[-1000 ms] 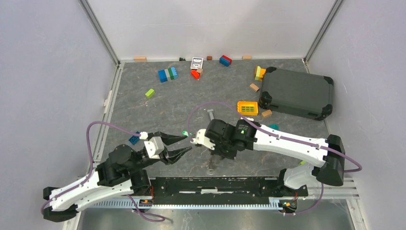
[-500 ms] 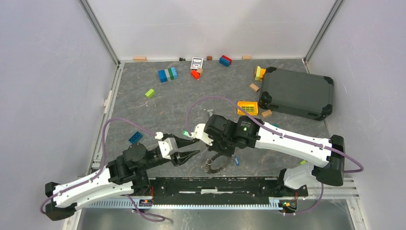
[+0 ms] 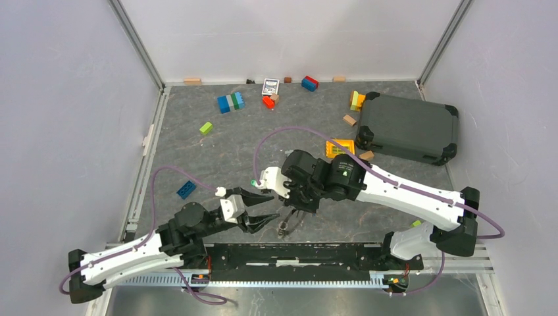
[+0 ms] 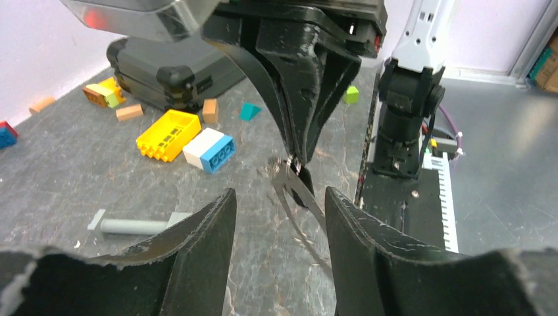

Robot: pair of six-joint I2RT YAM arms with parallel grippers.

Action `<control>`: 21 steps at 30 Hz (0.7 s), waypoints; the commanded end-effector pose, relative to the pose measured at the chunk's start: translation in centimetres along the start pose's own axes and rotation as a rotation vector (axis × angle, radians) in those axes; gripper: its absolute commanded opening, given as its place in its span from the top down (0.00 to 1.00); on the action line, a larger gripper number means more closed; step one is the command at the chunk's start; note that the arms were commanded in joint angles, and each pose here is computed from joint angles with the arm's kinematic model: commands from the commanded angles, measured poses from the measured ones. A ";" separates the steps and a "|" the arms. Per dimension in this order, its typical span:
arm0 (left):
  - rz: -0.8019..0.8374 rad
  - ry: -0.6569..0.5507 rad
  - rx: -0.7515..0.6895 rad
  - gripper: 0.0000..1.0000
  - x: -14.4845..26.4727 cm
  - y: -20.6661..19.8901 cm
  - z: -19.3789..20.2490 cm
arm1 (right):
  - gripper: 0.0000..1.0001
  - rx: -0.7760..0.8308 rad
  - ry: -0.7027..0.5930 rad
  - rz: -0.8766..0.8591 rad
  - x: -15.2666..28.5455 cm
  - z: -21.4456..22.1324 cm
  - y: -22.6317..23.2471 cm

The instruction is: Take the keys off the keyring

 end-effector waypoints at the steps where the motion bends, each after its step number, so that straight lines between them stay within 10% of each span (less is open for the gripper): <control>1: 0.000 -0.120 0.012 0.42 -0.8 0.0 -2.8 | 1.00 0.088 -0.119 -0.081 2.5 -2.4 1.0; 21: 0.129 -0.094 0.020 0.53 -2.4 -1.6 -3.2 | 1.00 0.150 -0.203 -0.138 2.7 -3.3 1.7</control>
Point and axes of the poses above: each gripper's point midway between its finger pads, its own x axis back along the fingers, its own y axis along the line the jaws close on, z = x × y, the point moved 4 cm from there along x, back along the fingers, and after that the axes turned 1 degree about x, right-handed, at the moved point
